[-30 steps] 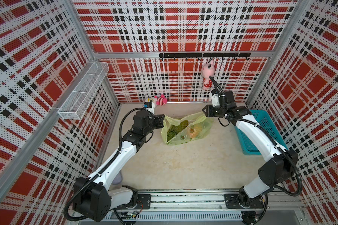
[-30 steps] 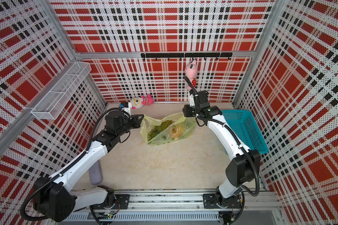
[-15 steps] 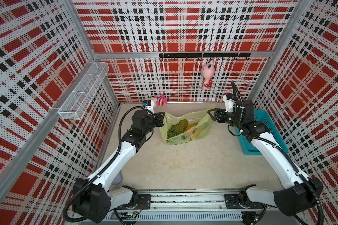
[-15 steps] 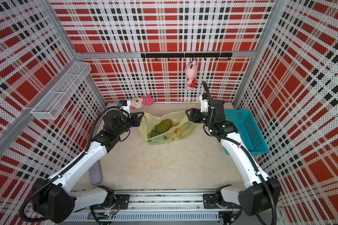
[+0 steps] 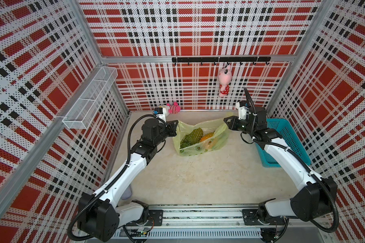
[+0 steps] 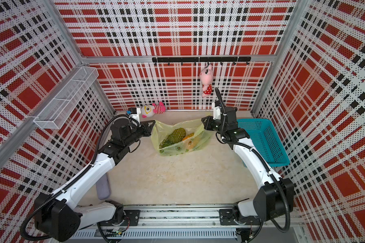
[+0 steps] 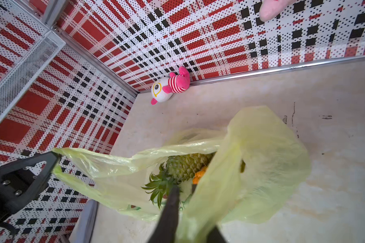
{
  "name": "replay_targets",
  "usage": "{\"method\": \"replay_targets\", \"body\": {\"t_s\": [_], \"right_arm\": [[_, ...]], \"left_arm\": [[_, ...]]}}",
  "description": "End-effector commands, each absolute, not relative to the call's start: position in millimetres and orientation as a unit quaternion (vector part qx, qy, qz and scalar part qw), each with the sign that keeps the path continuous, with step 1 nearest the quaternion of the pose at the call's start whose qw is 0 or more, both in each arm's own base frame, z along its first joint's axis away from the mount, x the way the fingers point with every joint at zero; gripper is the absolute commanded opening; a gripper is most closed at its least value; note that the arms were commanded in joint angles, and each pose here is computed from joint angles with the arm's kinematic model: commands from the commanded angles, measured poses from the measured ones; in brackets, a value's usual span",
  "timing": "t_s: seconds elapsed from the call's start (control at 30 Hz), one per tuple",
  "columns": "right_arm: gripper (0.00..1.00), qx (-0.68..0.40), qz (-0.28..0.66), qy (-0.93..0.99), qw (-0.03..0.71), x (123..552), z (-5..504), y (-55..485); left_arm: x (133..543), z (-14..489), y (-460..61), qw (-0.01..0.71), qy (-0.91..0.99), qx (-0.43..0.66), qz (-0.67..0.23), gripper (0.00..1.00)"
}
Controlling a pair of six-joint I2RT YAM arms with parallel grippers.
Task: Place the pineapple into a plastic bag & tie a knot
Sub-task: Adjust the plastic bag at the center of the board.
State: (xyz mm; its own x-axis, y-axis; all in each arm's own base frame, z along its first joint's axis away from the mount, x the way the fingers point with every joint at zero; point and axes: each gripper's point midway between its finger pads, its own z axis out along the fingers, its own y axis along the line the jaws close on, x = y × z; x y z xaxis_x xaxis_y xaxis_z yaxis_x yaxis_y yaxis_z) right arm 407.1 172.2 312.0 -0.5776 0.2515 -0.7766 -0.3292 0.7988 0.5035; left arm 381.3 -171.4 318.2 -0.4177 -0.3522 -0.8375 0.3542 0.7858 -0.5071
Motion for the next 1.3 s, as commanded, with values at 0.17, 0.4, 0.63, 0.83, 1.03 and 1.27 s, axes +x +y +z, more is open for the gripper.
{"method": "replay_targets", "body": {"t_s": [0.17, 0.4, 0.63, 0.83, 1.03, 1.27], "right_arm": [[0.0, -0.045, 0.258, 0.768, 0.585, 383.2, 452.6, 138.3], [0.0, -0.046, 0.255, 0.744, 0.616, 398.0, 496.6, 132.6], [0.0, -0.077, 0.301, 0.761, 0.569, 404.3, 456.4, 155.6], [0.0, -0.126, 0.337, 0.796, 0.487, 393.7, 376.1, 185.1], [0.0, -0.172, 0.36, 0.807, 0.436, 401.8, 336.3, 227.6], [0.0, -0.248, 0.41, 0.781, 0.401, 381.5, 332.8, 282.3]], "left_arm": [[370.6, 448.3, -131.3, 0.638, 0.703, -0.023, -0.312, 0.0], [395.4, 509.4, -133.9, 0.673, 0.674, -0.003, -0.307, 0.0], [396.5, 465.8, -148.4, 0.643, 0.694, 0.013, -0.324, 0.0], [371.0, 386.0, -178.1, 0.587, 0.726, 0.015, -0.359, 0.0], [362.7, 359.4, -218.9, 0.56, 0.71, 0.01, -0.427, 0.0], [366.2, 382.1, -264.8, 0.564, 0.681, 0.034, -0.466, 0.0]]}}
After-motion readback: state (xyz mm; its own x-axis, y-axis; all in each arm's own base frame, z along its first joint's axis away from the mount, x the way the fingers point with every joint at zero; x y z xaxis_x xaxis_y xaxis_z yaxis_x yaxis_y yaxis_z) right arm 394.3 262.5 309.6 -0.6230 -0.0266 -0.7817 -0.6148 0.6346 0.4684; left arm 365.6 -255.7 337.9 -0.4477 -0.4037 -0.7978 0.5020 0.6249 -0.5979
